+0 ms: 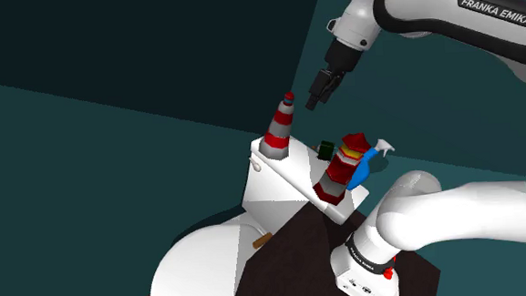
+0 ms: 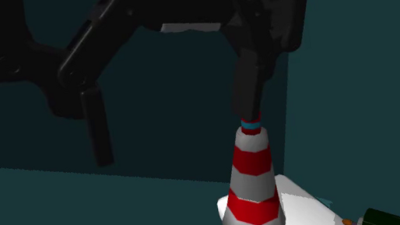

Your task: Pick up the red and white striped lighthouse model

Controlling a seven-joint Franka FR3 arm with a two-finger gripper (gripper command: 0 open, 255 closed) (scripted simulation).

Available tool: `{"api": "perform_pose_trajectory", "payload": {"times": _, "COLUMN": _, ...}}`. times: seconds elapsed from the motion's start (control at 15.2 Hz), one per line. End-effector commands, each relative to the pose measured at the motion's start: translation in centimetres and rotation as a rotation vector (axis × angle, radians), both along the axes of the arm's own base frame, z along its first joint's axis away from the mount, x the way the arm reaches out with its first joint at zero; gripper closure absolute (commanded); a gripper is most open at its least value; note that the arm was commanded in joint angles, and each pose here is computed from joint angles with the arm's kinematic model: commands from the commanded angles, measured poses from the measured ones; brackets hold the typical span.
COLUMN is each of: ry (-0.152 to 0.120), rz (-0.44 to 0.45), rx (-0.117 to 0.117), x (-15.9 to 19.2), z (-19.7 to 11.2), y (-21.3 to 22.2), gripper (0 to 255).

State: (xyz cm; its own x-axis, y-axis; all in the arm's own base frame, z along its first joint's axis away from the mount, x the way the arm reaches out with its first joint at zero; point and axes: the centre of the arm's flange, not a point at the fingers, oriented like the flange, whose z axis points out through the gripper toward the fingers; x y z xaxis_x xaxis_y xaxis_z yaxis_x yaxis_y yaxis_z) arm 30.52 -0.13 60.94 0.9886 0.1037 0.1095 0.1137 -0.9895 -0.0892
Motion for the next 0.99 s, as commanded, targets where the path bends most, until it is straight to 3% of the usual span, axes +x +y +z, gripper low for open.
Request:
{"api": "perform_pose_trajectory", "payload": {"times": 0.0, "ry": 0.000, "rz": 0.000, "rx": 0.000, "x": 0.0, "z": 0.0, "y": 0.0, "gripper": 0}}
{"api": "perform_pose_trajectory", "payload": {"times": 0.92, "ry": -0.183, "rz": 0.074, "rx": 0.032, "x": 9.1, "z": -6.1, "y": -13.8, "gripper": 0}}
